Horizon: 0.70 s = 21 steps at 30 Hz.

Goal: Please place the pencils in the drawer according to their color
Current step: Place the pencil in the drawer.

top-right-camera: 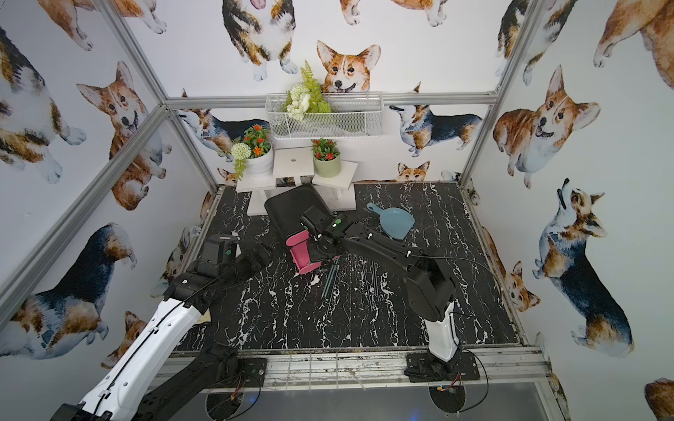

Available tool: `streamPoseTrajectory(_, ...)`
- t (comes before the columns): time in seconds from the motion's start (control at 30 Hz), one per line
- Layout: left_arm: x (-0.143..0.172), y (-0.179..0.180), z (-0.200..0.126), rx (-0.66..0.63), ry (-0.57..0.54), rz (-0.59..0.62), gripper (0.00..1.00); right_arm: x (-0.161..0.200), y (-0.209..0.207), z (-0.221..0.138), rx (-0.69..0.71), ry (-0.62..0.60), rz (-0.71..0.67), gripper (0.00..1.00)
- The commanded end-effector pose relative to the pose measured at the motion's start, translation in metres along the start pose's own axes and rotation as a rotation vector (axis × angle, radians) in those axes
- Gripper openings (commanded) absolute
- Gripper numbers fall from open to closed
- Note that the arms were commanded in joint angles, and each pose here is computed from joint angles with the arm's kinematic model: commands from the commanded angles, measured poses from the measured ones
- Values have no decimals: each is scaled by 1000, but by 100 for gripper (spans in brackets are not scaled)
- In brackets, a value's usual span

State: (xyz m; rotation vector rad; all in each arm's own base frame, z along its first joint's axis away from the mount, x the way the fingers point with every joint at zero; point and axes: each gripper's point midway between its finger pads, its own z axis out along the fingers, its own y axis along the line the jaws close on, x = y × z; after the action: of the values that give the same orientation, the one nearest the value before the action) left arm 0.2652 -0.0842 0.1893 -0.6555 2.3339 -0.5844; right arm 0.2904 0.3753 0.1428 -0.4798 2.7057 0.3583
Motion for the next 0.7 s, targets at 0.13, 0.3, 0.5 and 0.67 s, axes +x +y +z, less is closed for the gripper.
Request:
streamPoseTrajectory(0.13, -3, -1, -1, 6, -19, 12, 96, -1, 5, 11, 59, -13, -72, 7)
streamPoseTrajectory(0.3, -6, 0, -3, 6, -37, 13, 96, -3, 14, 15, 38, -24, -69, 7)
streamPoseTrajectory(0.5, -9, 2, -10, 3, -64, 20, 96, -6, 22, 22, 24, -28, -67, 9)
streamPoseTrajectory(0.67, -10, 3, -12, -3, -74, 26, 100, -10, 28, 22, 4, -44, -60, 10)
